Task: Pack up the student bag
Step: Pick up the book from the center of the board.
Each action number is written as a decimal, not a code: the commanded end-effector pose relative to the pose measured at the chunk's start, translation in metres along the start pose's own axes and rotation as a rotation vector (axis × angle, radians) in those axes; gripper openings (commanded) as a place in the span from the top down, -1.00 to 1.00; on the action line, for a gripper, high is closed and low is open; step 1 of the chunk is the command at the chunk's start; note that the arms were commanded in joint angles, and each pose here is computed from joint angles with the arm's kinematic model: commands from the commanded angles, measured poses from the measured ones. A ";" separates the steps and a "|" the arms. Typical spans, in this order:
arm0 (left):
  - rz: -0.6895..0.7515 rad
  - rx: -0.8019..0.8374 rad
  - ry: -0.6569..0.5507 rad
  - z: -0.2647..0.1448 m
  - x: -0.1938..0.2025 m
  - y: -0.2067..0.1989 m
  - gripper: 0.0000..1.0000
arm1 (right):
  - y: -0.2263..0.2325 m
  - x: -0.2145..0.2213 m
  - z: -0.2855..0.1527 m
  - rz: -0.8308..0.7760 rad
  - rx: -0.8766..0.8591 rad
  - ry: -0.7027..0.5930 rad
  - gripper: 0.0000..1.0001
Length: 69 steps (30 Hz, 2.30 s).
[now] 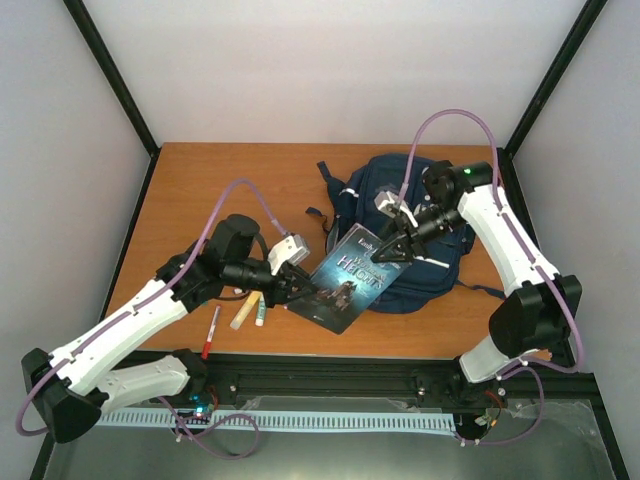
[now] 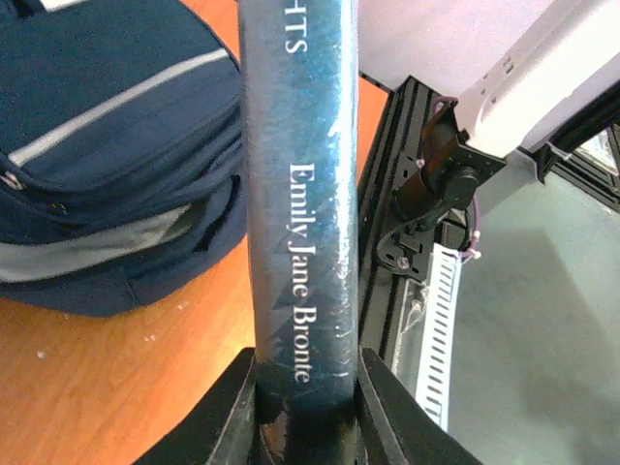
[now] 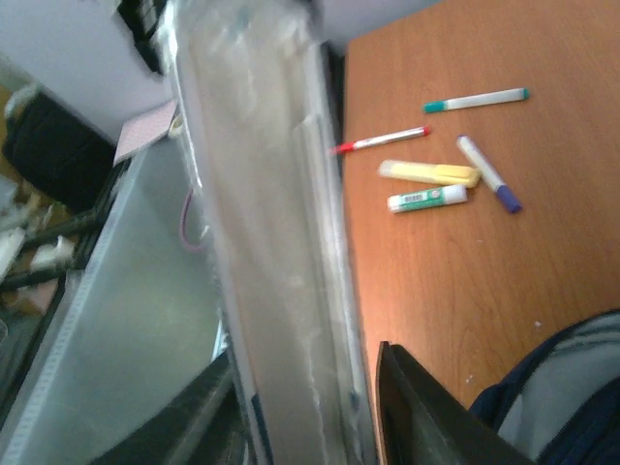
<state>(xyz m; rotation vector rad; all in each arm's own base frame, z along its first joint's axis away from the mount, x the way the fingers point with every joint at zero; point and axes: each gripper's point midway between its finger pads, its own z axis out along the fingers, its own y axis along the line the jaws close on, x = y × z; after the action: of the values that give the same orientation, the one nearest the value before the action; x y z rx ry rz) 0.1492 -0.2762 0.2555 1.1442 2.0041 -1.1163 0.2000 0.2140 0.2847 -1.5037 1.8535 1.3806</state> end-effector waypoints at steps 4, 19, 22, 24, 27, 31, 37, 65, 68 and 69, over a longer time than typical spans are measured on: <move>-0.104 0.017 0.042 -0.014 0.013 -0.017 0.98 | -0.051 -0.019 -0.037 -0.022 0.121 -0.198 -0.25; -0.418 -0.183 0.059 0.010 0.042 0.036 0.99 | -0.103 0.099 -0.038 0.114 0.517 0.036 -0.29; -0.422 -0.209 0.080 0.016 0.051 0.045 0.98 | -0.104 0.118 -0.029 0.111 0.518 0.063 -0.28; -0.409 -0.229 0.097 0.015 0.050 0.046 0.98 | -0.105 0.129 -0.025 0.109 0.518 0.085 -0.27; -0.386 -0.247 0.141 0.015 0.051 0.041 0.99 | -0.108 0.140 -0.021 0.101 0.529 0.118 -0.27; -0.380 -0.371 0.241 0.005 0.063 0.045 0.98 | -0.109 0.145 -0.021 0.098 0.537 0.138 -0.26; -0.415 -0.497 0.113 -0.030 0.044 0.044 0.98 | -0.107 0.144 -0.018 0.092 0.525 0.124 -0.26; -0.584 -0.683 0.407 -0.006 0.107 0.081 0.60 | -0.116 0.147 -0.011 0.103 0.483 0.106 -0.25; -0.601 -0.664 0.421 -0.002 0.113 0.079 0.44 | -0.115 0.148 -0.011 0.097 0.486 0.112 -0.25; -0.608 -0.659 0.428 0.000 0.116 0.079 0.41 | -0.116 0.148 -0.011 0.096 0.486 0.114 -0.25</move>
<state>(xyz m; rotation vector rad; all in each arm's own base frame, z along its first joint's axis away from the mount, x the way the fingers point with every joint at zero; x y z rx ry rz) 0.1756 -0.2043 0.1405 0.4579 2.7919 -0.3383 0.2561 0.1316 0.1262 -1.2448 2.1846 0.7946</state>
